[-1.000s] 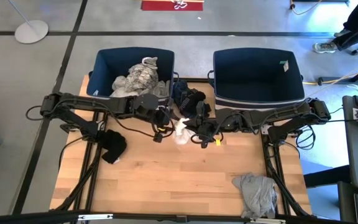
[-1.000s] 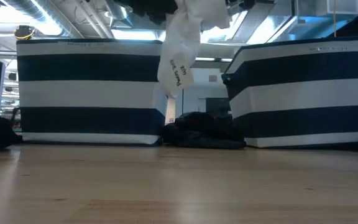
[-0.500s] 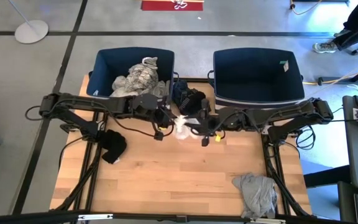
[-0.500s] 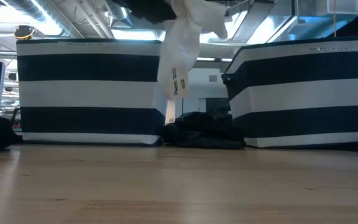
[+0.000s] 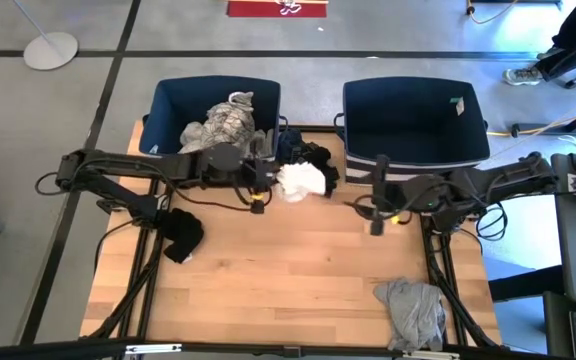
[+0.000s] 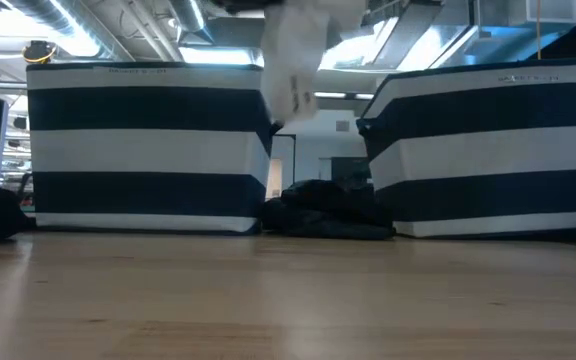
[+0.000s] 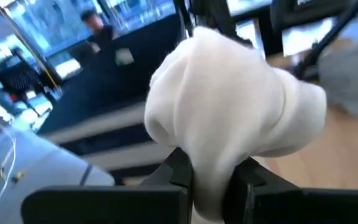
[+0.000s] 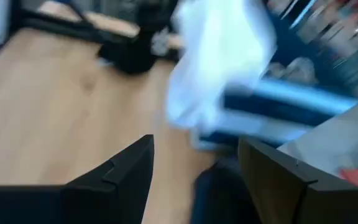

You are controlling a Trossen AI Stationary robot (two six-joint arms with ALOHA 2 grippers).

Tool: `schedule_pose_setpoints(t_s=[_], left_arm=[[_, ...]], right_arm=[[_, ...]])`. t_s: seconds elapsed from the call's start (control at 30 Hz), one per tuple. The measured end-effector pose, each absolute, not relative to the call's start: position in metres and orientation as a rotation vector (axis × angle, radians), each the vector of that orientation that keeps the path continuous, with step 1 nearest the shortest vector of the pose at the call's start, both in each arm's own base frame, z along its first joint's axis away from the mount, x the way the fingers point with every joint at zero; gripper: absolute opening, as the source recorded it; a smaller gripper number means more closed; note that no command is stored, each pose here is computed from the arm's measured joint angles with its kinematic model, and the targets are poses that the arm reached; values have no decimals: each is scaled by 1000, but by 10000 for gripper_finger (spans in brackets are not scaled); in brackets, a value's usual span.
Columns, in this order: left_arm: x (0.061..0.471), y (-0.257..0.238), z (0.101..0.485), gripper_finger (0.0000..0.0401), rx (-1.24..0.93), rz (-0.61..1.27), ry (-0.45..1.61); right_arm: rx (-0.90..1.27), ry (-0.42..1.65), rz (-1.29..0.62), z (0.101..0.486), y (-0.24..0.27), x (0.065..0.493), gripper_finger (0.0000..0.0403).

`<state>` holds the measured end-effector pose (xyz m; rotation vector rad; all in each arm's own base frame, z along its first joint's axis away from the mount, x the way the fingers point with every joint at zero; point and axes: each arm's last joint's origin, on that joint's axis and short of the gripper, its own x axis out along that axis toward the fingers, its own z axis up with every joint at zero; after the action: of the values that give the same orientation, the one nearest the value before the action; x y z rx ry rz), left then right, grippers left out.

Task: Sort clothes
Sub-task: Put the white shorts into the left blue bin

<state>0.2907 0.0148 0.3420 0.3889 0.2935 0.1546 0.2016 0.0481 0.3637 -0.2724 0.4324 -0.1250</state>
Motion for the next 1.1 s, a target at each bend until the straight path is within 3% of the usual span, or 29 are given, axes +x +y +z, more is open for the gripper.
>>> schedule_pose_setpoints(t_s=[0.13, 0.43, 0.73, 1.1], left_arm=[[276, 14, 368, 28, 445, 173, 146], [235, 48, 406, 30, 545, 498, 32], [211, 105, 398, 34, 480, 840, 204], [192, 132, 374, 56, 312, 932, 430]], right_arm=[[-171, 538, -60, 356, 52, 186, 232], [-115, 682, -68, 342, 58, 179, 231], [-121, 718, -97, 328, 57, 180, 231], [-76, 791, -137, 295, 57, 179, 231]])
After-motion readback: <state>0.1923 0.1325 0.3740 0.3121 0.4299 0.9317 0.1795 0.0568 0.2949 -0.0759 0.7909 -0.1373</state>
